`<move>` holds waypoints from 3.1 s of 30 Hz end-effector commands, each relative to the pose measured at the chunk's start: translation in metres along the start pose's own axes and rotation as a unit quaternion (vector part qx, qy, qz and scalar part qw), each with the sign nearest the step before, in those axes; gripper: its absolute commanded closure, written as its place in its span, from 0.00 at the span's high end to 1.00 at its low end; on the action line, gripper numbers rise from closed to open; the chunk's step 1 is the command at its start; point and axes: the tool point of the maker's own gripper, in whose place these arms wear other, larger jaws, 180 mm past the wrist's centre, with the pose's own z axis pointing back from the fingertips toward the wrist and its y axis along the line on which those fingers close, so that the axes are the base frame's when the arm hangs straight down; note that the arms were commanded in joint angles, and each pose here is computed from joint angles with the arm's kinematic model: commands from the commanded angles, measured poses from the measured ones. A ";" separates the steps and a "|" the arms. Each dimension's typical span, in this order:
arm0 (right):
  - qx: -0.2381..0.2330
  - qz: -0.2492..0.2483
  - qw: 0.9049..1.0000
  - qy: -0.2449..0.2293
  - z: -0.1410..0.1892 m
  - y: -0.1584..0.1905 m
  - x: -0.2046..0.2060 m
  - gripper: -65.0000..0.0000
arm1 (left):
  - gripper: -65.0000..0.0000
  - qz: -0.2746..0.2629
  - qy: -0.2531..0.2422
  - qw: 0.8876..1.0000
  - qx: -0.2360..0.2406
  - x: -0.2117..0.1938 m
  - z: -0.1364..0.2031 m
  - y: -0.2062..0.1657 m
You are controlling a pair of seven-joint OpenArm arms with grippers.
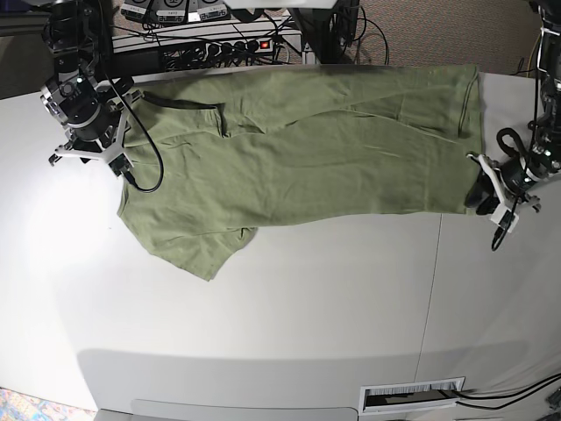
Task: Fold the T-shirt properly
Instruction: 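Move the left gripper to the shirt's side edge near the hem, then grasp the hem corner with the right gripper and fold it toward the collar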
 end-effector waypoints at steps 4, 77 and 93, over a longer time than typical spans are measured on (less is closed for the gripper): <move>-0.015 0.003 1.000 -0.011 0.004 -0.011 0.006 0.26 | 0.30 0.005 -0.013 1.000 0.008 0.013 -0.001 0.006; 0.188 -0.337 0.922 -0.042 -0.137 -0.049 0.120 0.21 | 0.00 -0.006 -0.029 0.995 -0.091 0.018 -0.002 -0.039; 0.157 -0.288 0.943 -0.050 -0.101 -0.081 0.143 0.00 | 0.00 -0.026 -0.067 0.993 -0.098 0.055 0.018 -0.032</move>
